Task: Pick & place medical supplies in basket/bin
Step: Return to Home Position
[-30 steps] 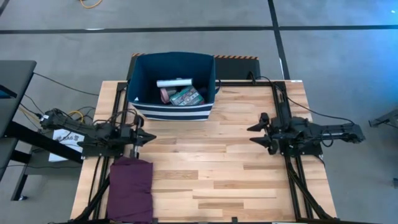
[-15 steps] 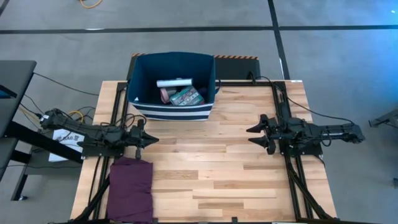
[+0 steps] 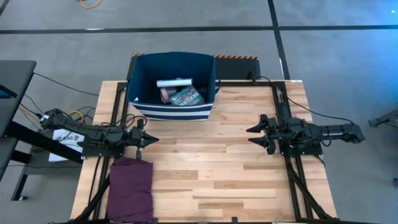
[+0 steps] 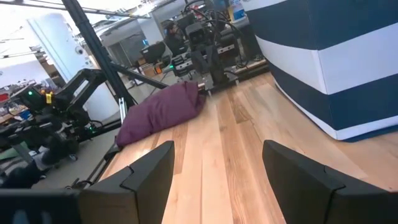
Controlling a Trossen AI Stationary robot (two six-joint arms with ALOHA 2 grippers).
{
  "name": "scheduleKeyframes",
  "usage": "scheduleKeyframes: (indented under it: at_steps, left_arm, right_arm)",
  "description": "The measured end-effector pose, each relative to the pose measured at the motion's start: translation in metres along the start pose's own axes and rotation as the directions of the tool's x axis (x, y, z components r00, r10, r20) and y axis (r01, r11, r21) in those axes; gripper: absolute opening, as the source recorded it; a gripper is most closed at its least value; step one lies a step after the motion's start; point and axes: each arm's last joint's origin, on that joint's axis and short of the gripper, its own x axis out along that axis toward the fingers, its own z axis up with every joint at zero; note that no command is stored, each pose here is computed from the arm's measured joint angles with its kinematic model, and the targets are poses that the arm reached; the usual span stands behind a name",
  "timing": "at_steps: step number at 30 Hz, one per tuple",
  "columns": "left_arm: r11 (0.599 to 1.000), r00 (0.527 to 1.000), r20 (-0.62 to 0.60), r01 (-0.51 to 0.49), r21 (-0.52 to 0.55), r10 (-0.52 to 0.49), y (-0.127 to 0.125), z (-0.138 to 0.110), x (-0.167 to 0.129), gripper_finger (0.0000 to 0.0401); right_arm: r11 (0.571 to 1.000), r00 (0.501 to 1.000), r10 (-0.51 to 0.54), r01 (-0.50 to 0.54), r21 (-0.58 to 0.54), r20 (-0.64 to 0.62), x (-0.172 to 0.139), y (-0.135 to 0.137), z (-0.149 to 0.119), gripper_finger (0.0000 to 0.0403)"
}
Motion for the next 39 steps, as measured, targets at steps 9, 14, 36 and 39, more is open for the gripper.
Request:
scheduleKeyframes:
  at_steps: [9,14,36,39]
  left_arm:
    - [0.999,1.0,-0.001,-0.001,-0.032,0.001,0.0,-0.0003,0.0,0.0]
    - [1.0,1.0,-0.002,-0.001,-0.031,0.001,0.0,-0.0003,0.0,0.0]
    - [1.0,1.0,-0.004,-0.002,-0.025,0.002,0.0001,-0.0006,0.0,0.0]
    - [1.0,1.0,-0.004,-0.002,-0.028,0.002,0.0001,-0.0006,0.0,0.0]
  right_arm:
    - [1.0,1.0,0.0,0.0,0.0,0.0,0.0,0.0,-0.0001,0.024]
    - [1.0,1.0,0.0,0.0,0.0,-0.001,0.0,0.0,-0.0001,0.024]
    - [1.0,1.0,0.0,0.0,0.0,-0.001,0.0001,-0.0001,-0.0004,0.024]
    - [1.0,1.0,0.0,0.0,0.0,-0.001,0.0001,-0.0001,-0.0004,0.024]
